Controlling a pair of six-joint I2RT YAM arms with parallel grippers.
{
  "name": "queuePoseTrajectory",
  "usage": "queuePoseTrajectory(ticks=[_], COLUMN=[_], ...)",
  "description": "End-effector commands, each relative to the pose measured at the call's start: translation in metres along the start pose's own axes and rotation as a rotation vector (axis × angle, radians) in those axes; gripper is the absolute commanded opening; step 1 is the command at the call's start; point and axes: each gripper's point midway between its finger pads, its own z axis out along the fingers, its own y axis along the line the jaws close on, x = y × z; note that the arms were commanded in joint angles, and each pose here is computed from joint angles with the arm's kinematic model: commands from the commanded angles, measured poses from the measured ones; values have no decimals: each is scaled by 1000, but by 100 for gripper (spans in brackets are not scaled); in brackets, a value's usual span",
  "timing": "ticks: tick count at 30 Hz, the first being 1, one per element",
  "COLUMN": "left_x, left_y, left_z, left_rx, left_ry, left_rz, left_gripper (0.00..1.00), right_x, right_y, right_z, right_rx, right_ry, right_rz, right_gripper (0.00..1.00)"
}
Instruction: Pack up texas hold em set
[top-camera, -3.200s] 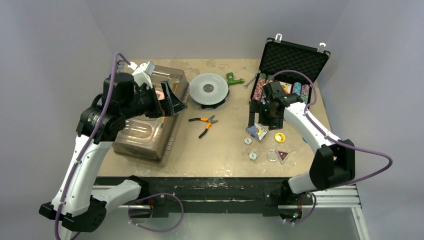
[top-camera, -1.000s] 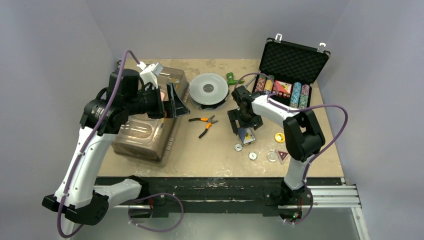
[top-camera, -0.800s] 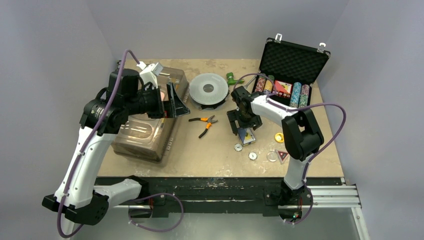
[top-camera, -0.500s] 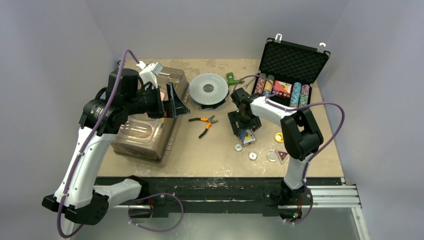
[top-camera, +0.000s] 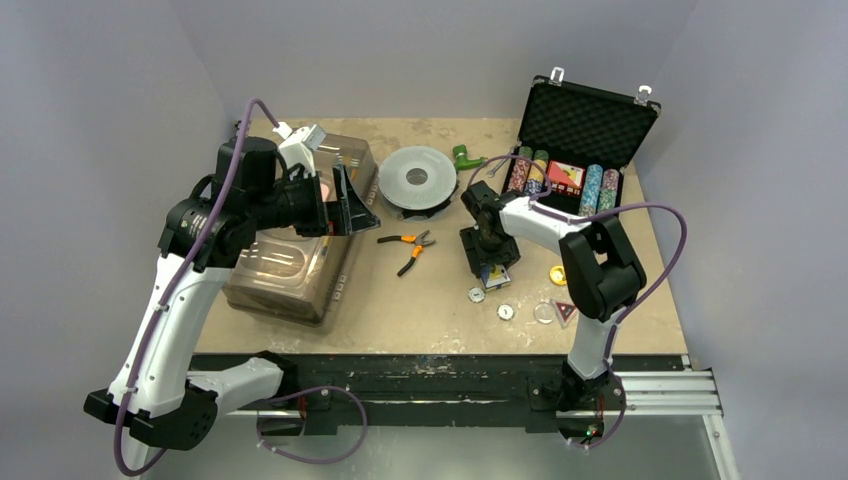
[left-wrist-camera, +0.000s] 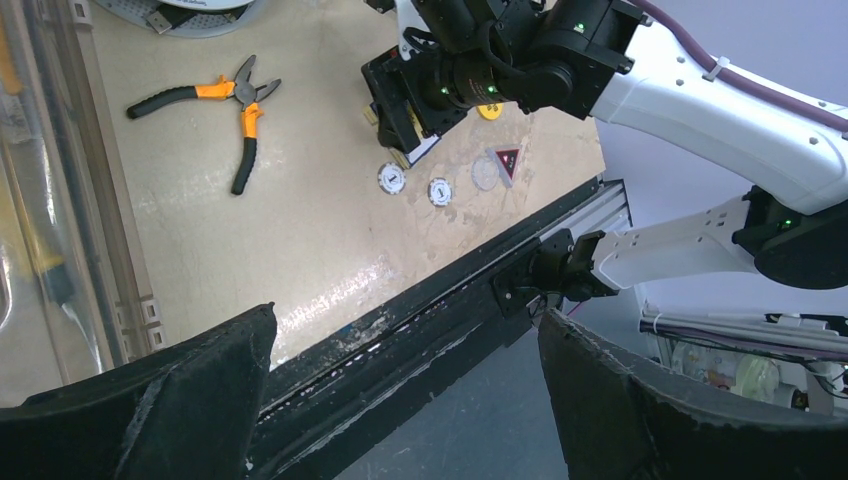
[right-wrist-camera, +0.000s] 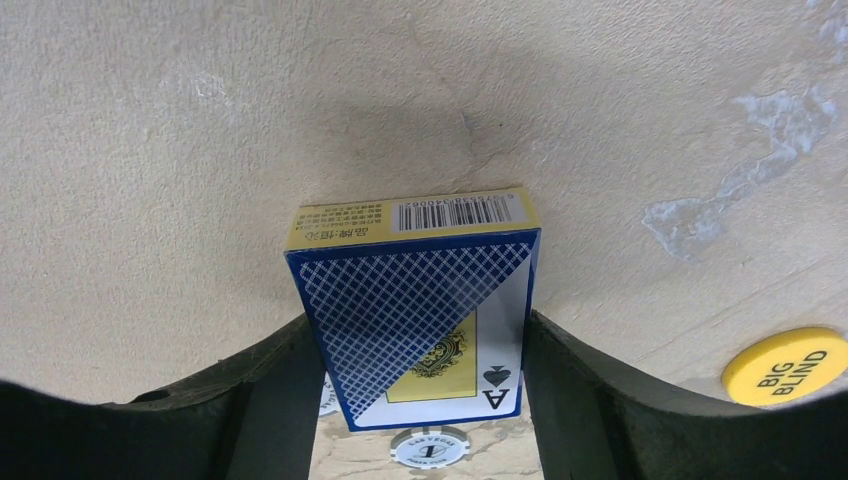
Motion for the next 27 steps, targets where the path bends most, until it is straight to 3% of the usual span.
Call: queuePoseTrajectory(ticks=[1,11,19,27], left_x=[-4,-1,1,4], left_y=[-10,-8,-8,-13], left_z=[-5,-6,-5,-7], left_rx=[38,36,44,71], left_ry=[-28,-24,-12,20], left_rz=[21,19,33,63], left_gripper=[100,100,100,100], right_x=[-11,-36,-66,-79], right_y=[-3,-22,-47,-113], right_z=[-6,-49,-97,-128], right_rx=[32,102,173,483], right_ry=[-55,-196,-466,-549], right_rz=[39,59,-99,-285], right_gripper=[50,10,7,0])
